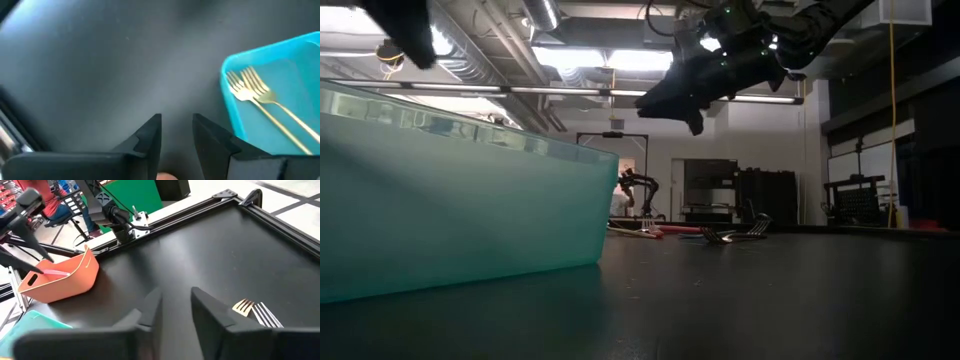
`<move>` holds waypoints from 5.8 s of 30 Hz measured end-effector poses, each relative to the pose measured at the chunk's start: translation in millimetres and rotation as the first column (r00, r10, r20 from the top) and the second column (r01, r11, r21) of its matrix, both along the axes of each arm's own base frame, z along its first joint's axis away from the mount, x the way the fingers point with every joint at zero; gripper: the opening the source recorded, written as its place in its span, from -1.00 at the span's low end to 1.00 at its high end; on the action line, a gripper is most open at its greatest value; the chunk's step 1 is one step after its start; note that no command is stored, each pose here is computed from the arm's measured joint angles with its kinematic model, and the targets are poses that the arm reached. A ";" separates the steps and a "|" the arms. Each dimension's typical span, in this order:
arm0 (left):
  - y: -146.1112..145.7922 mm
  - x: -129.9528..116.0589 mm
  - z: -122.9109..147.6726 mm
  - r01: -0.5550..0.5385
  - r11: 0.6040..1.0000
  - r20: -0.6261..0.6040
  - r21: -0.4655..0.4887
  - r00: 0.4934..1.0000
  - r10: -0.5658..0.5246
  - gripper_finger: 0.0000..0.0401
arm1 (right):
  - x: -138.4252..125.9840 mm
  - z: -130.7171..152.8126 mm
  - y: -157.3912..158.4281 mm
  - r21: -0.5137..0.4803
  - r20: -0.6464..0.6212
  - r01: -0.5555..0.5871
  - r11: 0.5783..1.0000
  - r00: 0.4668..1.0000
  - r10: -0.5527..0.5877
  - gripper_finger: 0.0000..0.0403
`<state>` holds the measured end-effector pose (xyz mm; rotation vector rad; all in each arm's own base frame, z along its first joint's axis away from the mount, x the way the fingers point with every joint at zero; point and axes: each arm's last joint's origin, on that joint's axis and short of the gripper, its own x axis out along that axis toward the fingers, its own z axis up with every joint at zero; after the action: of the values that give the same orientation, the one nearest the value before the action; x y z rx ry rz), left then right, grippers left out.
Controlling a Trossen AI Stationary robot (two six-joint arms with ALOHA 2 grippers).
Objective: Sort silverware by color (type)
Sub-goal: Put the gold fork into the green bin
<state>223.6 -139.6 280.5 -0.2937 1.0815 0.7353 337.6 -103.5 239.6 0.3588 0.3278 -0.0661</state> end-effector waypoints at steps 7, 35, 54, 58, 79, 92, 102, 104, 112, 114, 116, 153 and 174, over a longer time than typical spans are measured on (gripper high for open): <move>29.4 18.4 0.0 0.086 0.995 -0.080 0.044 0.993 -0.082 -0.48 | -3.9 -9.0 4.1 0.047 -0.087 -0.104 0.993 0.990 0.108 -0.28; 69.7 55.5 3.0 0.203 0.976 -0.008 0.077 0.979 -0.203 -0.48 | -44.4 -54.5 18.4 -0.130 -0.588 -0.591 0.796 0.692 0.418 -0.31; 69.6 55.6 2.9 0.203 0.976 -0.008 0.078 0.979 -0.203 -0.48 | -56.9 -85.0 20.3 -0.241 -0.615 -0.608 0.756 0.699 0.366 -0.31; 69.6 55.6 2.9 0.203 0.976 -0.008 0.079 0.979 -0.203 -0.48 | -57.8 -89.3 20.6 -0.266 -0.597 -0.600 0.755 0.717 0.360 -0.31; 69.5 55.8 2.8 0.202 0.976 -0.007 0.079 0.979 -0.202 -0.48 | -63.4 -106.4 22.0 -0.278 -0.609 -0.596 0.754 0.716 0.341 -0.31; 69.1 57.7 3.4 0.199 0.977 0.015 0.081 0.980 -0.200 -0.48 | -57.7 -122.3 20.5 -0.247 -0.609 -0.601 0.760 0.706 0.361 -0.31; 69.0 57.8 3.5 0.198 0.977 0.017 0.082 0.980 -0.200 -0.48 | -57.8 -122.9 20.7 -0.243 -0.611 -0.603 0.760 0.704 0.363 -0.67; 69.1 57.8 3.5 0.198 0.977 0.017 0.082 0.980 -0.200 -0.48 | -57.9 -123.0 20.6 -0.243 -0.611 -0.603 0.760 0.703 0.363 -0.78; 70.6 58.0 4.5 0.142 0.980 0.046 0.137 0.988 -0.149 -0.48 | -57.0 -122.8 20.4 -0.232 -0.601 -0.581 0.780 0.716 0.355 -0.96; 72.3 58.1 5.7 0.082 0.978 0.081 0.190 0.992 -0.099 -0.48 | -55.6 -122.3 20.2 -0.211 -0.580 -0.543 0.813 0.739 0.343 -0.95; 74.1 58.4 6.7 0.044 0.971 0.105 0.233 0.992 -0.070 -0.48 | -53.4 -121.5 19.7 -0.192 -0.554 -0.501 0.844 0.765 0.328 -0.98; 170.4 108.6 29.5 -0.413 0.910 0.637 -0.046 0.690 0.345 -0.48 | -1.5 -36.2 11.0 0.079 0.291 0.242 0.967 0.922 -0.255 -1.00; 171.4 113.6 24.8 -0.442 0.894 0.652 -0.075 0.657 0.379 -0.48 | 9.3 -22.5 22.6 0.074 0.323 0.228 0.971 0.915 -0.240 -1.00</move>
<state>337.3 31.7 305.3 -0.6820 0.2928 0.9853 346.9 -80.9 217.1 0.4356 -0.0491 -0.2333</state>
